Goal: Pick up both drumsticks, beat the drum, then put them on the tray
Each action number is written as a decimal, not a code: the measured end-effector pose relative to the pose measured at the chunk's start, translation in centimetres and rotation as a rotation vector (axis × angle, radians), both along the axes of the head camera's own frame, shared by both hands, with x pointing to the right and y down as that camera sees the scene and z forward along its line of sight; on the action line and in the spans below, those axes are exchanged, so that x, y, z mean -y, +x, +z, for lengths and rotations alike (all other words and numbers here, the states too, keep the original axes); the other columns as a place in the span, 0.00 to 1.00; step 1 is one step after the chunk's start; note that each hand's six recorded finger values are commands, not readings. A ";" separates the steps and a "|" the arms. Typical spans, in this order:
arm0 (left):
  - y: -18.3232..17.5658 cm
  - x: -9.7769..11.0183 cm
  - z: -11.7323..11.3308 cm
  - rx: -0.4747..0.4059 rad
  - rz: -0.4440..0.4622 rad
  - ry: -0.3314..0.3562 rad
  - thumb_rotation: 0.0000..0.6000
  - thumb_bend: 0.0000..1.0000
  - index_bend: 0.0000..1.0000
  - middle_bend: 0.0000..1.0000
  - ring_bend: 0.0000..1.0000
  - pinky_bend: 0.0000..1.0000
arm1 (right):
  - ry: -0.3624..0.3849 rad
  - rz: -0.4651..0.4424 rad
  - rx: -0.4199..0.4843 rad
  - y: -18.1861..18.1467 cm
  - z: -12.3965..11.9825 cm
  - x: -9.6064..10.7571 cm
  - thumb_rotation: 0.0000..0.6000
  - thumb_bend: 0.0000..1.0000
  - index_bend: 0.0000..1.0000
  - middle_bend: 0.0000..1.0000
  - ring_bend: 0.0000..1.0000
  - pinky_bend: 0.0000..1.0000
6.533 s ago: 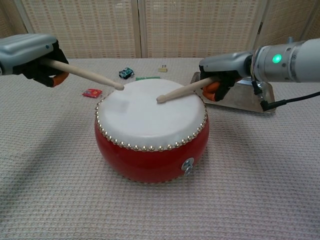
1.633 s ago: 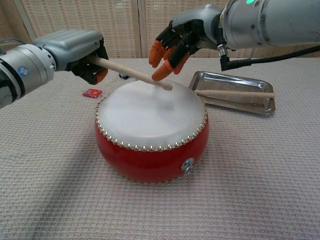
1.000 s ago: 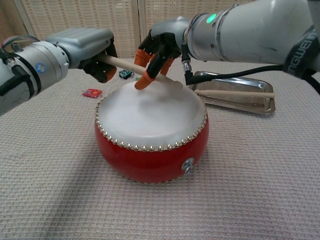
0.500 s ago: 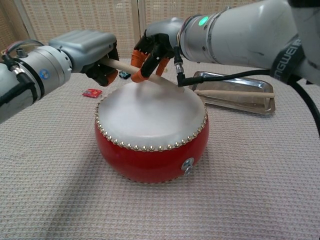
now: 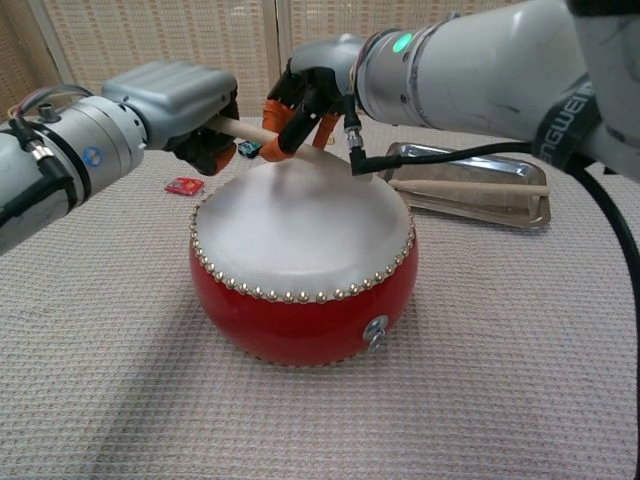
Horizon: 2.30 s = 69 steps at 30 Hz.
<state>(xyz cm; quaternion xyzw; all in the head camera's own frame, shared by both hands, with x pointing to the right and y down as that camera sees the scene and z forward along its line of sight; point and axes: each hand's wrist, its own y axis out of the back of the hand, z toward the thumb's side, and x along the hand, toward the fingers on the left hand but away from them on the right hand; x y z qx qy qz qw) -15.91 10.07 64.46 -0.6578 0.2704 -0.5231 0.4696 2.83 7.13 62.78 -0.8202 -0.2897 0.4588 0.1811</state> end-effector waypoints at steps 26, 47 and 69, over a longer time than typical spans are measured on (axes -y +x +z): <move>0.6 0.0 -0.2 -0.005 0.023 0.024 1.00 0.70 0.58 0.79 0.83 1.00 | 0.009 0.059 0.042 0.8 0.6 0.4 1.00 0.54 0.88 0.56 0.47 0.62; 0.2 0.2 -0.3 -0.015 0.012 0.027 1.00 0.68 0.46 0.70 0.77 1.00 | -0.069 0.102 0.103 1.7 1.4 0.4 1.00 0.55 0.94 0.68 0.64 0.77; 0.3 0.3 -0.5 -0.020 0.032 -0.003 1.00 0.37 0.01 0.07 0.06 0.29 | -0.073 0.110 0.125 2.3 1.9 0.6 1.00 0.56 0.97 0.68 0.64 0.77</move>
